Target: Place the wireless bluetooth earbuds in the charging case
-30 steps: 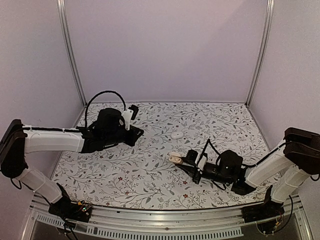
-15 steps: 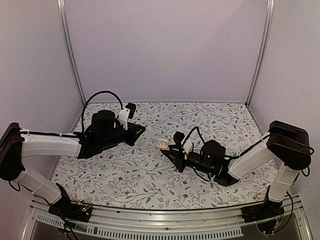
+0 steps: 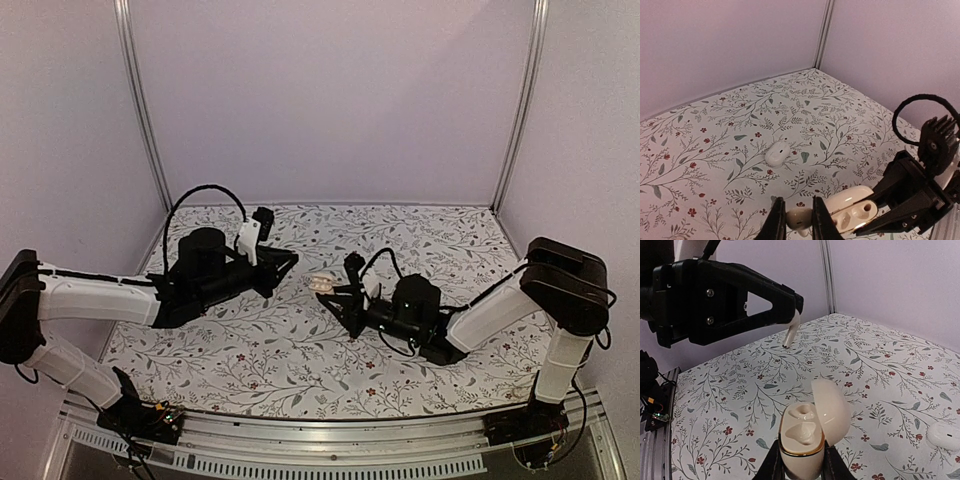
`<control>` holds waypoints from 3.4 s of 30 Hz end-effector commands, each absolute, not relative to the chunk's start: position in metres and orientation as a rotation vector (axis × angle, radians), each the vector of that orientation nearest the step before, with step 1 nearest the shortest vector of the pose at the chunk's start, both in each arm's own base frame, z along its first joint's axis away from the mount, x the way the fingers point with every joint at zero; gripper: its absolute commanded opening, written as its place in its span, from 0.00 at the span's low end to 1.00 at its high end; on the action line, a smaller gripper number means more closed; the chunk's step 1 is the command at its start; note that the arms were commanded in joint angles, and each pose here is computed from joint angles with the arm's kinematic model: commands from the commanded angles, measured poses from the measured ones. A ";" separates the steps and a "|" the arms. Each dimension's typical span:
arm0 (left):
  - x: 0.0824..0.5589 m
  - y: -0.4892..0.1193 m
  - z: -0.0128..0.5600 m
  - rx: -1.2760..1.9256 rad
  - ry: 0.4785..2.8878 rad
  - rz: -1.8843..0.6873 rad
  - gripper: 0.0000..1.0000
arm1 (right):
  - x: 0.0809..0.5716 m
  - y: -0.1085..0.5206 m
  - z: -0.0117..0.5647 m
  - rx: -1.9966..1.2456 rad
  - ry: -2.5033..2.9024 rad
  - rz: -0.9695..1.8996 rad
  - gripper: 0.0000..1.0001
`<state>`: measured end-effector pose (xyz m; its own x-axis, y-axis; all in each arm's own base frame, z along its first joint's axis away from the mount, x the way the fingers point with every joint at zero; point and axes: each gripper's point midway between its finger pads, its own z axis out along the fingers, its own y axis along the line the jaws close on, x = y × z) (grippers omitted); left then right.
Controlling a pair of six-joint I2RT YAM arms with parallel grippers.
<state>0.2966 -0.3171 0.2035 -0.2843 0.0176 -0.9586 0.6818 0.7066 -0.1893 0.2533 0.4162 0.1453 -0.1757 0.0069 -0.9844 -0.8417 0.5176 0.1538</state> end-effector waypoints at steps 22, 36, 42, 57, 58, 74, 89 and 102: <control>0.278 -0.351 0.203 0.672 1.693 -0.707 0.07 | 0.260 0.429 0.151 -0.693 1.615 1.035 0.00; 0.277 -0.352 0.201 0.683 1.691 -0.686 0.07 | 0.261 0.428 0.166 -0.654 1.602 1.087 0.00; 0.277 -0.352 0.199 0.682 1.691 -0.681 0.06 | 0.262 0.428 0.174 -0.630 1.595 1.117 0.00; 0.279 -0.354 0.196 0.692 1.696 -0.667 0.07 | 0.255 0.429 0.184 -0.655 1.552 1.165 0.00; 0.279 -0.354 0.195 0.692 1.697 -0.666 0.07 | 0.255 0.429 0.185 -0.657 1.547 1.168 0.00; 0.270 -0.357 0.191 0.720 1.707 -0.683 0.06 | 0.263 0.419 0.189 -0.588 1.550 1.147 0.00; 0.266 -0.354 0.184 0.711 1.751 -0.685 0.06 | 0.273 0.416 0.204 -0.575 1.481 1.071 0.00; 0.259 -0.358 0.184 0.734 1.740 -0.694 0.09 | 0.281 0.423 0.203 -0.575 1.493 1.045 0.00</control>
